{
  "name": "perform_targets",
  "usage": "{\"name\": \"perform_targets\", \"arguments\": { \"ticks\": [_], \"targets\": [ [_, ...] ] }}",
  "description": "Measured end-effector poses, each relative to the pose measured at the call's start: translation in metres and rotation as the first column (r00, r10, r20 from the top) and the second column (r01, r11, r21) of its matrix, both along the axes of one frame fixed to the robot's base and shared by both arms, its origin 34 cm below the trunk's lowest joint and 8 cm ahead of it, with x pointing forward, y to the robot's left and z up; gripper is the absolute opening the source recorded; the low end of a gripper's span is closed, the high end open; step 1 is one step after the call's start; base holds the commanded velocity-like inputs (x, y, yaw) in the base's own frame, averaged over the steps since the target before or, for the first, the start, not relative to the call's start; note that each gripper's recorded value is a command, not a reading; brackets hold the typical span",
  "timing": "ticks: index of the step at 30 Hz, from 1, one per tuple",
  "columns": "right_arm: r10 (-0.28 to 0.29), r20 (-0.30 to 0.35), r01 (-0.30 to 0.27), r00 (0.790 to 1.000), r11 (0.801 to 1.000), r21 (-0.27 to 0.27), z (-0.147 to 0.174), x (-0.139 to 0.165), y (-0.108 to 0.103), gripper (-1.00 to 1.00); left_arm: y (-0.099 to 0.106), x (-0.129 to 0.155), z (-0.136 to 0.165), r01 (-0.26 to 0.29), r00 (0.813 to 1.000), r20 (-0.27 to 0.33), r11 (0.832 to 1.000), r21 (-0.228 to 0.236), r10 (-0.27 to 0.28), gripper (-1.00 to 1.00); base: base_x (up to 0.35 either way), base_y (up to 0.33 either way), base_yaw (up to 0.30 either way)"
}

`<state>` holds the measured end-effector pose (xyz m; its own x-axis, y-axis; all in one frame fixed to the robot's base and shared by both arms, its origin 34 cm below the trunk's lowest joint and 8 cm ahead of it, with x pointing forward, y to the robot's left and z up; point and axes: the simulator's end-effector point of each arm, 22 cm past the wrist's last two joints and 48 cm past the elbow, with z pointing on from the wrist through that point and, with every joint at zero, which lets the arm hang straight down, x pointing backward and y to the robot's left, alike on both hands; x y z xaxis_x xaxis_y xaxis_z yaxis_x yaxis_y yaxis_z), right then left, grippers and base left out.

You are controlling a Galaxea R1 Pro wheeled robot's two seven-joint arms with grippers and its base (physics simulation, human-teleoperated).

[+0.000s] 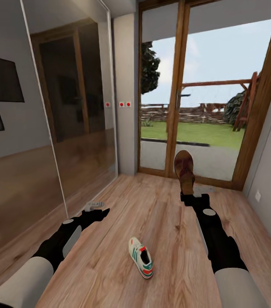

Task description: Pick up the two gym shoes and the two sandals from the corridor floor and place them onto the hallstand (shoe rack) in the corridor, making sure they are on the rack and not on the floor. Arrange them so the two gym shoes are next to each other and the two sandals are next to each other.

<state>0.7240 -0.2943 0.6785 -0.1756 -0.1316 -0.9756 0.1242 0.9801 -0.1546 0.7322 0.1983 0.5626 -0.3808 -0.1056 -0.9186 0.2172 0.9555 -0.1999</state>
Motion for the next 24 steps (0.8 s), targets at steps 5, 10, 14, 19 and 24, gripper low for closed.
{"name": "perform_targets", "arguments": {
  "ticks": [5, 10, 14, 19, 24],
  "targets": [
    [0.0, 0.0, 0.0, 1.0, 1.0, 0.0, -0.0001, 0.0, 0.0, -1.0, -0.0001, 0.0, -0.0001, 0.0, 1.0, 0.0, 1.0, 0.0, 0.0, 1.0, 0.236, -0.258, 0.014],
    [0.0, 0.0, 0.0, 1.0, 1.0, 0.0, -0.0002, 0.0001, 0.0, -1.0, -0.0001, 0.0001, -0.0003, 0.0, 1.0, 0.0, 1.0, 0.0, 0.0, 1.0, 0.157, -0.301, 0.002],
    [0.0, -0.001, 0.0, 1.0, 1.0, 0.0, -0.0004, 0.0001, -0.0001, -1.0, -0.0001, 0.0001, -0.0004, 0.0, 1.0, 0.0, 1.0, 0.0, 0.0, 1.0, 0.041, -0.334, 0.0],
    [0.0, -0.001, 0.0, 1.0, 1.0, 0.0, -0.0004, 0.0002, -0.0001, -1.0, -0.0001, 0.0001, -0.0005, 0.0, 1.0, 0.0, 1.0, 0.0, 0.0, 1.0, 0.006, -0.341, 0.0],
    [0.0, -0.001, 0.0, 1.0, 1.0, 0.0, -0.0004, 0.0002, 0.0001, -1.0, -0.0001, 0.0001, -0.0005, 0.0, 1.0, 0.0, 1.0, 0.0, 0.0, 1.0, 0.001, -0.329, 0.001]
  ]
}}
